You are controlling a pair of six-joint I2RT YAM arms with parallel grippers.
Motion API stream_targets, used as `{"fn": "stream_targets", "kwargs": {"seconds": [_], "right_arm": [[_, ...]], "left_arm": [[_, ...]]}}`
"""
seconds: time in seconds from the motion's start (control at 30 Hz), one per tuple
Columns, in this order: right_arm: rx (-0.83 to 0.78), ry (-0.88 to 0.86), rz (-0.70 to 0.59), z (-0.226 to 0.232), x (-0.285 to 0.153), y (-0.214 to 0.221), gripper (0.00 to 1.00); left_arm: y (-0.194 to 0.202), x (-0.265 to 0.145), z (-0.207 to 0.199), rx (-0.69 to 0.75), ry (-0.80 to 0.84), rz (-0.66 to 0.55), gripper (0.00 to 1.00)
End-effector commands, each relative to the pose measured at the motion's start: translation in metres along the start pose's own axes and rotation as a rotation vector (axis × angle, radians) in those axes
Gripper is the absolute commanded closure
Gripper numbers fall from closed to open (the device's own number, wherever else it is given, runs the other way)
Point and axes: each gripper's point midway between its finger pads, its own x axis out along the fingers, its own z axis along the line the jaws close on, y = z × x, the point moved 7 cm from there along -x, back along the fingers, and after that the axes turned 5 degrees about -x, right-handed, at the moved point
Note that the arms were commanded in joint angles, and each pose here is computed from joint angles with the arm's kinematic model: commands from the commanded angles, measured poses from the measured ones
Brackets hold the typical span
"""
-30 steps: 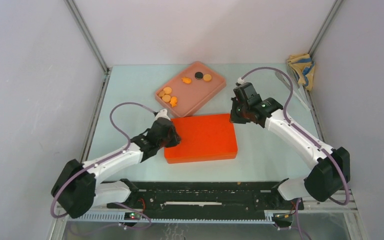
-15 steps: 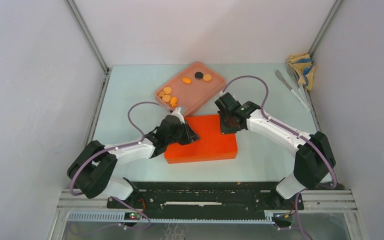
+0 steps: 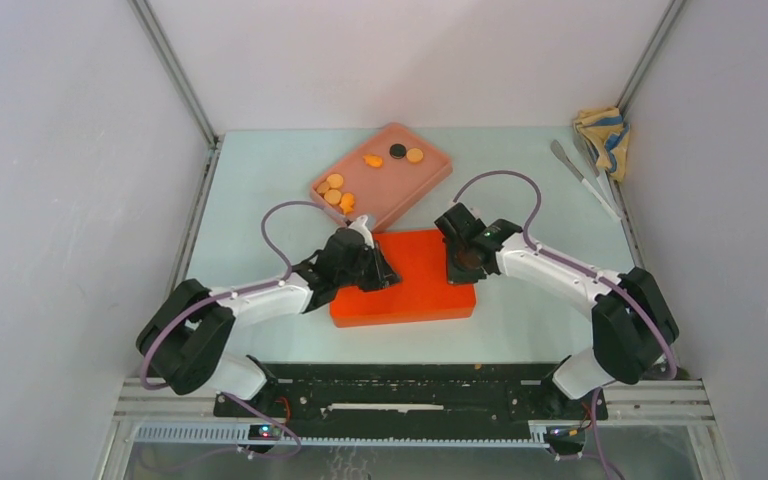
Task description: Pack the cookies
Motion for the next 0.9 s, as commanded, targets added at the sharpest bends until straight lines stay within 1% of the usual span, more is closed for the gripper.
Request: {"fn": "stream_targets", "kwargs": {"seconds": [0.0,0.07,0.13,0.2,0.23,0.33,0.4,0.47,0.53,0.77,0.8,0.87], "right_arm": [[-0.022,-0.019,-0.096,0.007,-0.032,-0.015,1.00],[-0.028,-0.018,-0.166,0.008,-0.046,-0.026,1.00],[-0.031,-0.020,-0.228,0.006,-0.058,-0.034,1.00],[-0.028,-0.022,-0.278,0.005,-0.068,-0.039,0.94],[-0.024,-0.020,-0.299,0.004,-0.071,-0.040,0.92],[-0.020,-0.006,-0.335,0.000,-0.079,-0.042,0.81],[-0.023,0.011,-0.344,-0.003,-0.081,-0.043,0.77],[-0.027,0.027,-0.347,-0.005,-0.081,-0.042,0.75],[-0.018,0.037,-0.348,-0.007,-0.081,-0.042,0.73],[-0.029,0.083,-0.324,-0.011,-0.075,-0.039,0.74],[-0.031,0.084,-0.329,-0.011,-0.076,-0.040,0.71],[-0.011,0.096,-0.351,-0.014,-0.080,-0.041,0.61]], "left_arm": [[-0.010,-0.014,-0.015,0.075,-0.001,-0.008,1.00],[-0.018,-0.025,-0.024,0.101,0.020,-0.052,1.00],[-0.028,-0.041,-0.033,0.129,0.034,-0.125,1.00],[-0.035,-0.059,-0.033,0.147,-0.002,-0.195,1.00],[-0.039,-0.068,-0.033,0.157,-0.020,-0.239,1.00],[-0.049,-0.098,-0.031,0.180,-0.062,-0.368,1.00],[-0.053,-0.115,-0.028,0.187,-0.091,-0.432,1.00],[-0.057,-0.129,-0.025,0.194,-0.116,-0.484,1.00],[-0.058,-0.136,-0.023,0.198,-0.135,-0.504,1.00],[-0.056,-0.142,-0.019,0.198,-0.165,-0.508,1.00],[-0.056,-0.143,-0.017,0.198,-0.172,-0.510,1.00],[-0.056,-0.145,-0.016,0.199,-0.184,-0.519,1.00]]}}
